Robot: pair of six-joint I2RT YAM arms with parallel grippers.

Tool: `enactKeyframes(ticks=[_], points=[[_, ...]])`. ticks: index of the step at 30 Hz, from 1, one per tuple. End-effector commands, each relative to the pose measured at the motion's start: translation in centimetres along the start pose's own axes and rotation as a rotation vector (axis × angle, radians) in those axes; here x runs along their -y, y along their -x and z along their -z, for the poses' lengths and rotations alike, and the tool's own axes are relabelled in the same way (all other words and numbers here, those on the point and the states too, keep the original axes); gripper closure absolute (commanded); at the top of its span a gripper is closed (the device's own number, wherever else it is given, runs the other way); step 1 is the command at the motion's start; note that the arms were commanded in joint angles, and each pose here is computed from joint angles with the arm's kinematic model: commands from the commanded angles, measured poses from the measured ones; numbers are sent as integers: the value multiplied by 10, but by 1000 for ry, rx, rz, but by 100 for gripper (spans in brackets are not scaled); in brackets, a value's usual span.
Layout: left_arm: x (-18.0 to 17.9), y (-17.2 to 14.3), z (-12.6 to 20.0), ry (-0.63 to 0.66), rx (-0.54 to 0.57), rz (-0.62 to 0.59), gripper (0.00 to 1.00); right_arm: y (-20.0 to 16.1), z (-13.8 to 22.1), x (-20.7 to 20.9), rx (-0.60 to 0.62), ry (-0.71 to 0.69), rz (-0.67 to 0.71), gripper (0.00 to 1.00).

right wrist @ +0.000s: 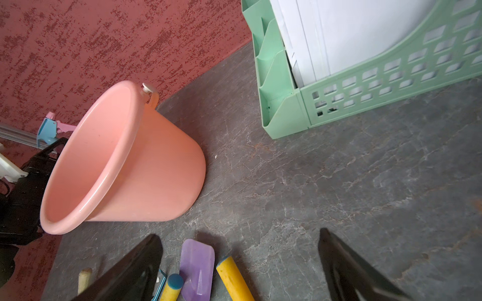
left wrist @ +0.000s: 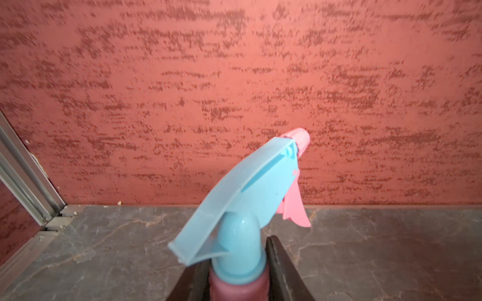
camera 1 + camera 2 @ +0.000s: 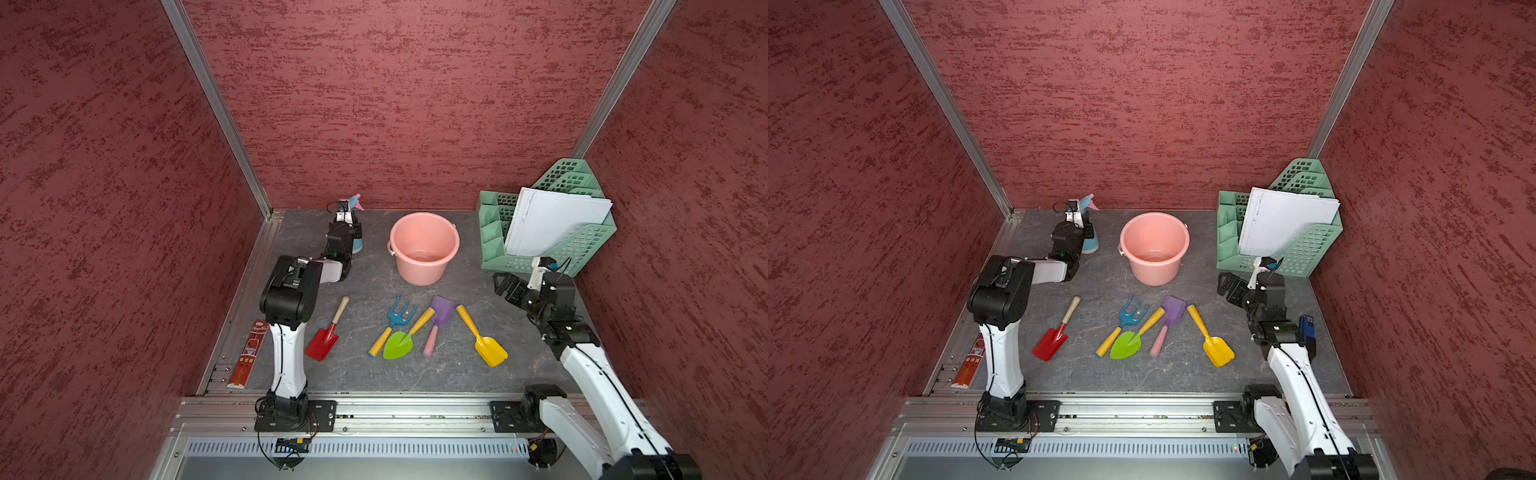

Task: Organize the gardening tools
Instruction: Place the gardening tool at the center of the board.

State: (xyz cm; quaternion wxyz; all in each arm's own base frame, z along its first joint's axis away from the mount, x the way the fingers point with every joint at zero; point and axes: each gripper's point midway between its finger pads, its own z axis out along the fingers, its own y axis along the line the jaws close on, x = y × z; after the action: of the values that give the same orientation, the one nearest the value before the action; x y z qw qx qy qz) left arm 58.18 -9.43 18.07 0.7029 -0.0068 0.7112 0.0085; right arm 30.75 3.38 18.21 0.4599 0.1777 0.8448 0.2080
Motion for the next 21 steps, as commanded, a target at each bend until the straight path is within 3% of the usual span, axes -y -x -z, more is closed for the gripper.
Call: enactKeyframes(ticks=[1,16,21], points=[[5,23,12,15,126,4,100,9,-1,-9,43,46,9,2],[9,-6,38,34,132,7,100,2,-1,-6,48,54,0,2],[10,-11,46,34,134,-12,87,1,-2,-5,44,54,-9,1]])
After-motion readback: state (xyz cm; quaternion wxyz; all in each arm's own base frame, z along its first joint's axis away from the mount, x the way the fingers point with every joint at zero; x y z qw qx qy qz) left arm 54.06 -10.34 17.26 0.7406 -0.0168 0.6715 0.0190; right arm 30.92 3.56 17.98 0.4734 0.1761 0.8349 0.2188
